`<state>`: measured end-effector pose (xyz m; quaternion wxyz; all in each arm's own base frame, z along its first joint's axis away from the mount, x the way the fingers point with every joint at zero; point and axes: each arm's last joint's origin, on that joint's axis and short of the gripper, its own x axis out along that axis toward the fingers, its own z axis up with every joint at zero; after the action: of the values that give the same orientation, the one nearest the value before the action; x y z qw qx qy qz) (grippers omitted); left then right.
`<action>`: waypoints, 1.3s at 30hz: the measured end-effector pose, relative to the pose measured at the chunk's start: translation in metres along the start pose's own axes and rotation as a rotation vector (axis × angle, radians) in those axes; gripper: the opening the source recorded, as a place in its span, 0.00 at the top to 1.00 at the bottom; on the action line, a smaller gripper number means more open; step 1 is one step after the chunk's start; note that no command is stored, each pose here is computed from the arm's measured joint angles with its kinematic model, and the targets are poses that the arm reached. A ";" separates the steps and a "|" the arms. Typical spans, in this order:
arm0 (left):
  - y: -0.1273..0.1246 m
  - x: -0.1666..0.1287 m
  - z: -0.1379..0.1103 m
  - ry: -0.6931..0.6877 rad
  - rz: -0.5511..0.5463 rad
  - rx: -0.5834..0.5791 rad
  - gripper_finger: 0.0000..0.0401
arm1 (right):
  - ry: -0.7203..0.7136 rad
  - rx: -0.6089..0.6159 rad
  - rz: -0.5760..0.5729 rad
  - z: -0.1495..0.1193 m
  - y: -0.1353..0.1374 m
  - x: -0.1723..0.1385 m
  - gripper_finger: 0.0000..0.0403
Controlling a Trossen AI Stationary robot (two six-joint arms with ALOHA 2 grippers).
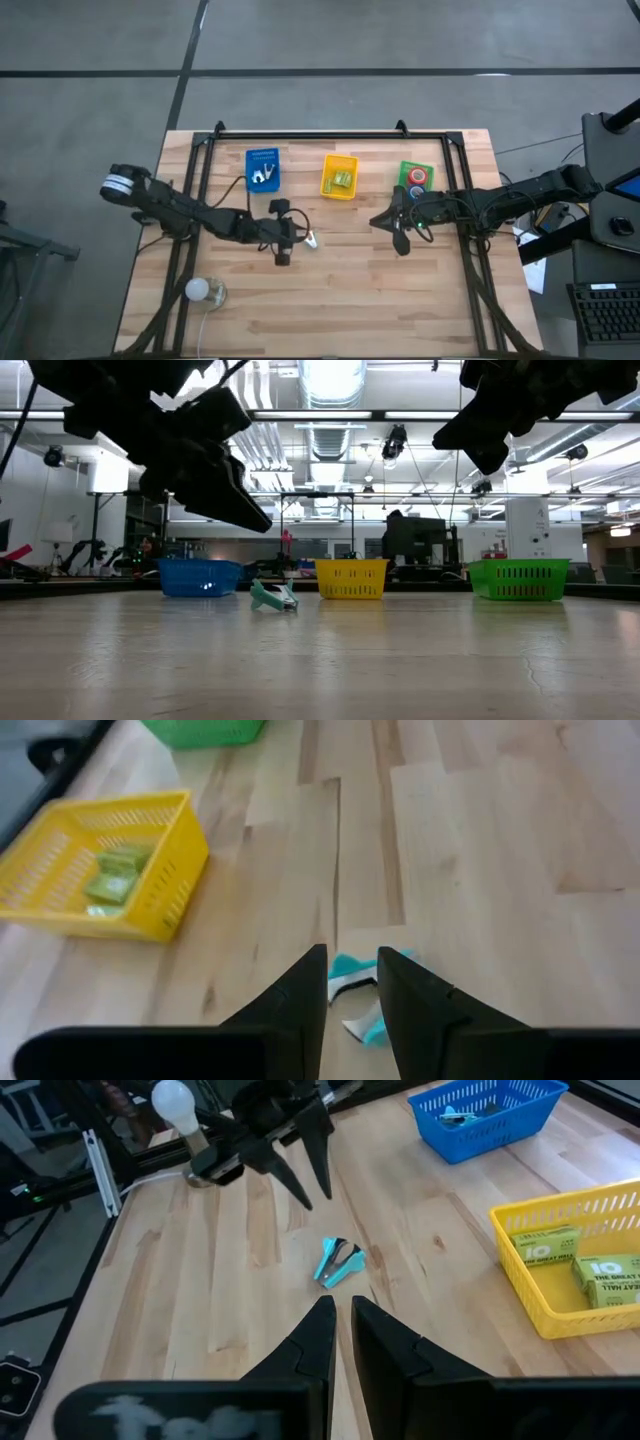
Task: Pick and place Stapler, Stapler remover, tape
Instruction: Put the light blue staple remover into the blue bin
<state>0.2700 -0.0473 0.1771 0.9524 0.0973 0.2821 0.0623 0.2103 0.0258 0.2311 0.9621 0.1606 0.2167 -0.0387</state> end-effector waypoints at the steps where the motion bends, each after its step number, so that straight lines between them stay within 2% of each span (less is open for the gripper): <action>1: -0.001 0.002 0.000 0.008 0.003 -0.018 0.76 | 0.000 0.000 0.000 0.000 0.000 0.000 0.92; 6: -0.007 0.011 0.004 0.043 0.010 -0.005 0.76 | 0.003 -0.002 -0.001 -0.001 0.000 0.000 0.92; 12: -0.016 0.026 -0.005 0.114 -0.016 0.125 0.65 | 0.013 -0.002 -0.005 -0.005 -0.002 0.001 0.92; 16: -0.018 0.028 -0.006 0.120 -0.015 0.107 0.60 | 0.017 0.003 -0.007 -0.006 -0.003 0.001 0.92; 24: -0.021 0.026 -0.014 0.198 -0.028 0.191 0.59 | 0.020 0.017 -0.009 -0.009 -0.004 0.002 0.92; 31: -0.021 0.027 -0.017 0.209 -0.025 0.252 0.59 | -0.003 0.018 0.001 -0.007 -0.003 0.002 0.92; 39: -0.022 0.028 -0.017 0.206 -0.034 0.254 0.59 | -0.002 0.016 0.001 -0.007 -0.003 0.002 0.92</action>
<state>0.2849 -0.0610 0.1434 0.8995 0.2052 0.3853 0.0194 0.2086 0.0255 0.2234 0.9611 0.1684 0.2152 -0.0401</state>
